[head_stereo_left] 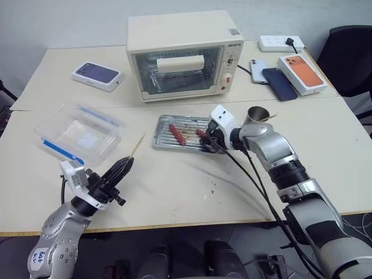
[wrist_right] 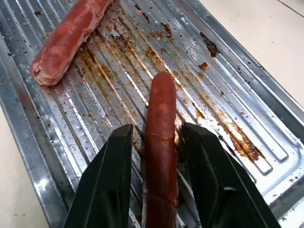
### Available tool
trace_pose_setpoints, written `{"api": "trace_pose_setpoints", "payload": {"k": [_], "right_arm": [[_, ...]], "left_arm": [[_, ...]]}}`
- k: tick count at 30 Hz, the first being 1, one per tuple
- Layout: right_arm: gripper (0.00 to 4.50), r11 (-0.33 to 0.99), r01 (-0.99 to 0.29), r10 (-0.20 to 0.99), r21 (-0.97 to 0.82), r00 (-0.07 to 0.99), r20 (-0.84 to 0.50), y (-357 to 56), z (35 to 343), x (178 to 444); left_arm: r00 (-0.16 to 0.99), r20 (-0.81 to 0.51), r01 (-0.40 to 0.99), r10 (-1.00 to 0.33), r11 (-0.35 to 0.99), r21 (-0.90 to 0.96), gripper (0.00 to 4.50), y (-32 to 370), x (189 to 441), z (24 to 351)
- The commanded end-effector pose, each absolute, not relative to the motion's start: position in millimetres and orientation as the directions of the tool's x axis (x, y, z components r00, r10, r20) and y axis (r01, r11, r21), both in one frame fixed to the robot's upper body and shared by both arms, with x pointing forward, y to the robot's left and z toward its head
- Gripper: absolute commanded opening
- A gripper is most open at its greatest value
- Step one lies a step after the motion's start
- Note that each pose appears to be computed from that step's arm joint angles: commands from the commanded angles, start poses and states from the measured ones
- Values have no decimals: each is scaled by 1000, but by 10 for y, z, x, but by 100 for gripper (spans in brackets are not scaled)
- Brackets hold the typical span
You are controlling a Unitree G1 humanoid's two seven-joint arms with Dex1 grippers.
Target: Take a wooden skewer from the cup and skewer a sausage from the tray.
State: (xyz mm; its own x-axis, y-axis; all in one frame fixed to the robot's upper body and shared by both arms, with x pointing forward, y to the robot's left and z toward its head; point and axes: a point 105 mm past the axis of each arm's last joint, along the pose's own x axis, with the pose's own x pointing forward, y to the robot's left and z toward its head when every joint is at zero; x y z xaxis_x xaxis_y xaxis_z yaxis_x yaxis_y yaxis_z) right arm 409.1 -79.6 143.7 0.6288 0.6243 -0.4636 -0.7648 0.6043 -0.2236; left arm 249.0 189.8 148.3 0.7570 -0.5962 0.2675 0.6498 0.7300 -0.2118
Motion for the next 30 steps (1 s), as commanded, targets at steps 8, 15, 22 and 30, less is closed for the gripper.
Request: {"api": "trace_pose_setpoints", "payload": {"k": [8, 15, 22, 30], "right_arm": [[69, 580, -785, 660, -219, 610, -439, -765, 1470, 4055], [69, 544, -809, 713, -223, 586, -385, -762, 1610, 3998], [69, 361, -898, 862, -250, 424, -279, -591, 1953, 3689], [27, 219, -936, 894, -274, 305, -328, -673, 2055, 3384]], "left_arm": [[729, 275, 678, -626, 714, -173, 0, 1851, 2447, 1557], [723, 262, 686, -639, 711, -158, 0, 1880, 2471, 1558], [700, 246, 708, -670, 696, -121, 0, 1918, 2481, 1601], [611, 128, 791, -782, 611, -39, 0, 1940, 2410, 1577]]}}
